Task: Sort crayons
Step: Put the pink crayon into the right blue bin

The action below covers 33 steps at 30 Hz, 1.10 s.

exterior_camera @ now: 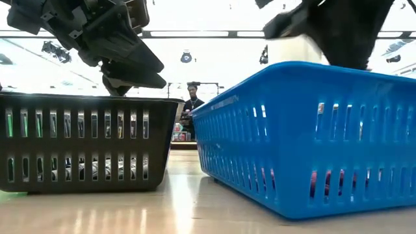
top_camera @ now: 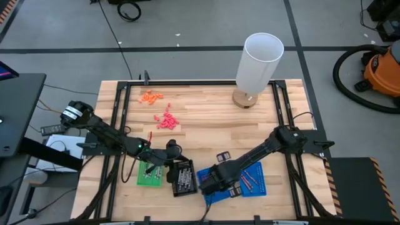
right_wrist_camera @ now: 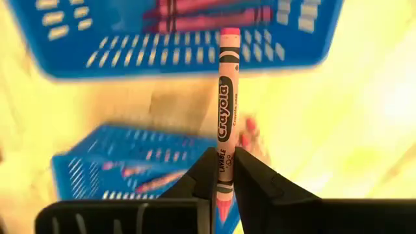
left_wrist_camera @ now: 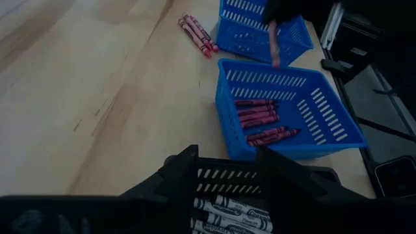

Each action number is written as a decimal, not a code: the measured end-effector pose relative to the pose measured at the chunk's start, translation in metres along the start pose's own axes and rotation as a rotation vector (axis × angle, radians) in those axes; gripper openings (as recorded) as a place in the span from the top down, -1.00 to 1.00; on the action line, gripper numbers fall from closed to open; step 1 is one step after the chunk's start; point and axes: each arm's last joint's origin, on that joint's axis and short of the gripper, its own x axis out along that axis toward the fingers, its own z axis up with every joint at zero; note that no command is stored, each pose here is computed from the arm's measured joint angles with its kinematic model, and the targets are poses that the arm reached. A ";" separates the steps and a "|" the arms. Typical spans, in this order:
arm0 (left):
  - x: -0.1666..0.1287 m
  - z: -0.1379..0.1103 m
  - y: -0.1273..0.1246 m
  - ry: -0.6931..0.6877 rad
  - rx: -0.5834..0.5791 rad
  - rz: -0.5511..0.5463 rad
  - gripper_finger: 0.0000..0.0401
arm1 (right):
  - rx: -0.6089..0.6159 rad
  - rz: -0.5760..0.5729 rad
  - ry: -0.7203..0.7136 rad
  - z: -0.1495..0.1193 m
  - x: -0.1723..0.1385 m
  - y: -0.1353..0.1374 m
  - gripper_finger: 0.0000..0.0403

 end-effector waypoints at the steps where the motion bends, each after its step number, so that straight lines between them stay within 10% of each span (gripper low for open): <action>1: 0.000 0.000 0.000 0.000 0.000 0.000 0.18 | 0.021 0.000 -0.005 -0.005 -0.004 0.002 0.77; 16: 0.000 0.000 0.000 -0.003 -0.019 -0.002 0.18 | 0.503 0.063 0.031 -0.101 0.014 0.014 0.77; 33: 0.000 0.001 0.000 -0.007 -0.021 -0.002 0.18 | 0.638 0.230 -0.026 -0.117 0.063 0.005 0.50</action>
